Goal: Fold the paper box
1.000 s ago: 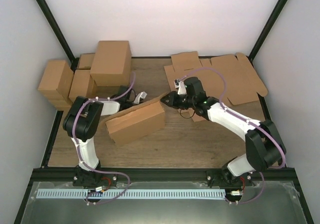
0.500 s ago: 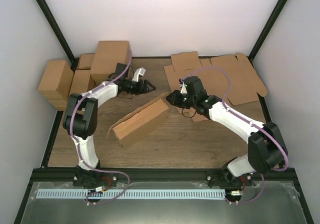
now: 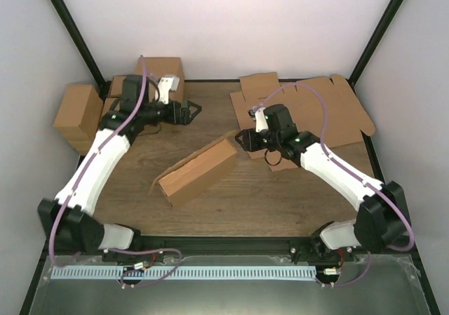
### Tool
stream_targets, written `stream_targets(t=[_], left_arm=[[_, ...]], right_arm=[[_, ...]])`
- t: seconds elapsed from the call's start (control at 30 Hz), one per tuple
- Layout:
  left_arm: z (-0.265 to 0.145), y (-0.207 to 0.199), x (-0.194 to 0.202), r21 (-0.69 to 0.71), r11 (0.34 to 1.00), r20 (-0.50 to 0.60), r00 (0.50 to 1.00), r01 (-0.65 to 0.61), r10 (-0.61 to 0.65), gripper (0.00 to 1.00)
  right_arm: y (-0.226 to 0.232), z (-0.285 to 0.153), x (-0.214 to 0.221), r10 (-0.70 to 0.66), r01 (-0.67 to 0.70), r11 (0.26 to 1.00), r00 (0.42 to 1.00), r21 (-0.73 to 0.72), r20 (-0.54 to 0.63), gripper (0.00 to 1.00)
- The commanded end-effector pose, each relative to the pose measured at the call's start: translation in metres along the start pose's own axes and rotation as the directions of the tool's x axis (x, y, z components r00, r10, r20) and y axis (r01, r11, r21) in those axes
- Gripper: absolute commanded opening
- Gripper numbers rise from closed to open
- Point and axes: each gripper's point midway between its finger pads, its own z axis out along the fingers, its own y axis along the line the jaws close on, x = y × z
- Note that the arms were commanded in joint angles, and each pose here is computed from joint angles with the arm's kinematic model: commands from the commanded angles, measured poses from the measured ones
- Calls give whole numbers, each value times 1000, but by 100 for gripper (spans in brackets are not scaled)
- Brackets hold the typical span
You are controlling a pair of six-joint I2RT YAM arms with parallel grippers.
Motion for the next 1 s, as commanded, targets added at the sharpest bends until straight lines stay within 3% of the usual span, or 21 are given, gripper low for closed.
stream_targets(t=[0.0,0.17,0.4,0.57,0.7,0.83,0.97], left_arm=[[-33,-26,48,-39,995,-103,991,-87,82,100],[-35,-73,94,-48,965,-235,941,-260,242,100],[-25,-67,134,-180,890,-411,854,-418,318,100],[-16,-58,150,-218,852,-493,807,-475,324,100],[-16,-63,158,-186,858,-518,790,-478,328,100],[-15,-56,181,-153,848,-608,725,-507,324,100],[-14,-54,182,-162,838,-624,712,-521,322,91]], right_arm=[[12,-34,-23,-218,217,976,972,19,88,53],[17,-49,-37,-291,288,957,946,41,146,57],[25,-64,-43,-282,284,959,938,22,200,57],[26,-76,-41,-282,283,959,934,28,218,57],[25,-83,-39,-277,277,960,932,37,233,58],[23,-83,-37,-271,269,962,934,38,232,58],[24,-82,-37,-267,267,963,936,32,231,58]])
